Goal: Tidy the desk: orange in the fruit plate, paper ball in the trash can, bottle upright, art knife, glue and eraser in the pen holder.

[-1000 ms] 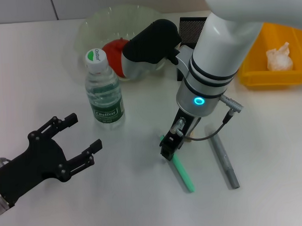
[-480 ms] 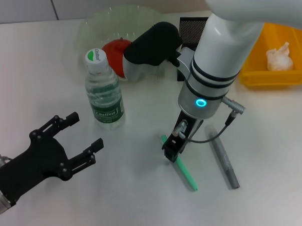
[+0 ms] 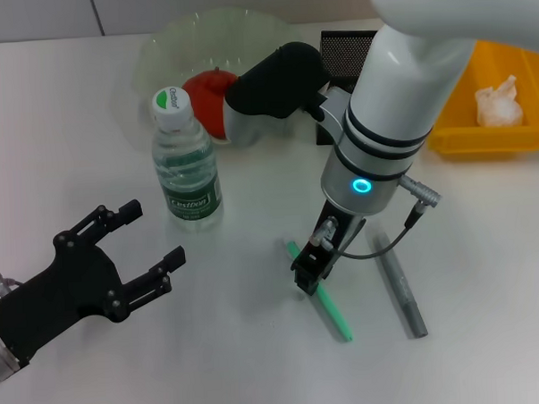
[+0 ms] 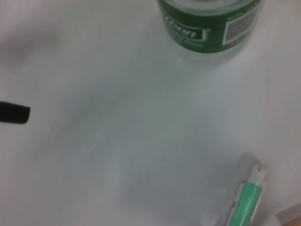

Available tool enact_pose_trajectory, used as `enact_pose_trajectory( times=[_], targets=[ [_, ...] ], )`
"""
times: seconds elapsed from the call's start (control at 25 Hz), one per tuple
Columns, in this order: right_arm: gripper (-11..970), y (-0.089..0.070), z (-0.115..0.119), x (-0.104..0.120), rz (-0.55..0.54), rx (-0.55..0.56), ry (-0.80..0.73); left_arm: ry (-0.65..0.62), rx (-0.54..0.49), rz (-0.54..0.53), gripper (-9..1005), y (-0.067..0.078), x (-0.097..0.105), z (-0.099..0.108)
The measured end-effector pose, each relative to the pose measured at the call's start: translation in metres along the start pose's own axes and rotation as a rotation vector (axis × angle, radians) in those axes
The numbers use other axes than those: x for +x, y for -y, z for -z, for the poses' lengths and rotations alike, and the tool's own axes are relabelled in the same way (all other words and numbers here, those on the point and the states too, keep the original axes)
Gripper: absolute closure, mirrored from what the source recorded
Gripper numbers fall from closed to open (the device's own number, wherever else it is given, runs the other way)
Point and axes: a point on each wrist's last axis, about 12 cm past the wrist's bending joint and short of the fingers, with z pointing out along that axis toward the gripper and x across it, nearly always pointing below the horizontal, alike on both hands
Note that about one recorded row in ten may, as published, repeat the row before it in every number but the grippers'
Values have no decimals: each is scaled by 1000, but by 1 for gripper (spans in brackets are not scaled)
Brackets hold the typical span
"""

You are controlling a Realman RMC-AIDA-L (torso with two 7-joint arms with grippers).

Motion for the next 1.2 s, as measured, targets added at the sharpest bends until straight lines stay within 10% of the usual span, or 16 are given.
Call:
enact_pose_trajectory(
  times=[1.2],
  targets=[
    [863,-1,-3,4,30,13,-30,4,6,-7,181,-3,-2,-5]
  ],
)
